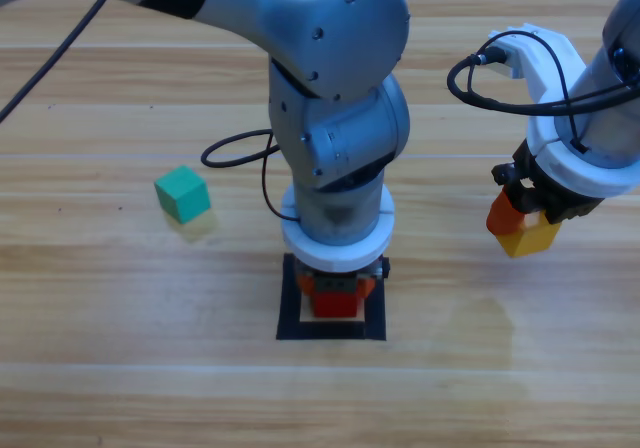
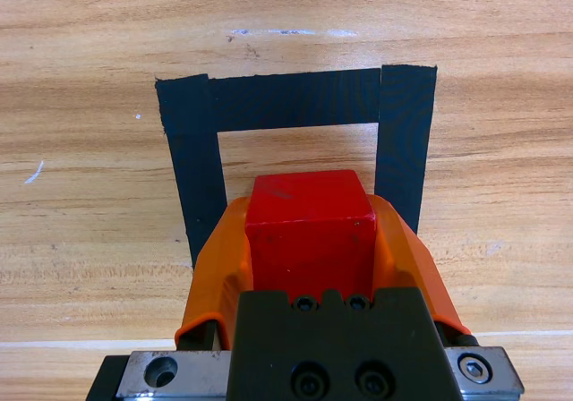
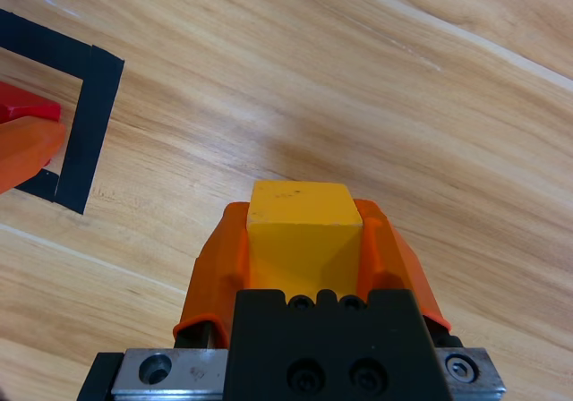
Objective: Stack the blocks in the rectangular block: red at the bottom, yellow in the middle, green on top
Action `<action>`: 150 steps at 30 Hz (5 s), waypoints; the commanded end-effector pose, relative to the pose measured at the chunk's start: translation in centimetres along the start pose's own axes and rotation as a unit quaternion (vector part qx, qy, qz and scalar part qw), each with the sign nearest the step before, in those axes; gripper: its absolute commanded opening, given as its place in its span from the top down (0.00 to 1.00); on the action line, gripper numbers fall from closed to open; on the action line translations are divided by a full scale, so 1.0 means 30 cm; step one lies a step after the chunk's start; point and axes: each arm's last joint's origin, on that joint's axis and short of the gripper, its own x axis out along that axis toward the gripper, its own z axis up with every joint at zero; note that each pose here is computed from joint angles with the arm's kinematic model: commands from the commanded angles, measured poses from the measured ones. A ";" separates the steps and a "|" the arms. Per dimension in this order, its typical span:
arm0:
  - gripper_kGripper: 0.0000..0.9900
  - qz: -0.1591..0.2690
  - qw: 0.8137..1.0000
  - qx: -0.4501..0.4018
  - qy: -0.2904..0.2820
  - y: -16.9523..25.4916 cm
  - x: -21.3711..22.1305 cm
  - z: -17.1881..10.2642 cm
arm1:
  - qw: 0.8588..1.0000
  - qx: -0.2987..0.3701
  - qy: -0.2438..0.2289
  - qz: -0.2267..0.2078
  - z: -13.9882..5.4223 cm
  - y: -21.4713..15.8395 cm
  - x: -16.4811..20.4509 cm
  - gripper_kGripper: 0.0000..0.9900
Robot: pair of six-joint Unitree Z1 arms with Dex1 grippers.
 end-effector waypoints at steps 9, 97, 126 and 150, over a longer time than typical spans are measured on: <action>0.00 0.007 1.000 0.011 -0.003 -0.041 0.053 -0.017 | 1.000 0.006 0.006 0.002 -0.006 -0.023 -0.001 1.00; 0.00 -0.098 0.971 0.002 -0.220 0.742 -0.588 0.029 | 0.995 0.070 0.066 -0.040 0.147 0.549 0.211 1.00; 0.00 -0.105 0.973 -0.041 -0.204 0.741 -0.549 0.069 | 0.994 0.064 0.070 -0.049 0.114 0.588 0.218 1.00; 0.00 -0.091 0.977 -0.107 -0.163 0.703 -0.477 0.175 | 0.999 0.046 0.013 -0.016 0.142 0.522 -0.034 0.00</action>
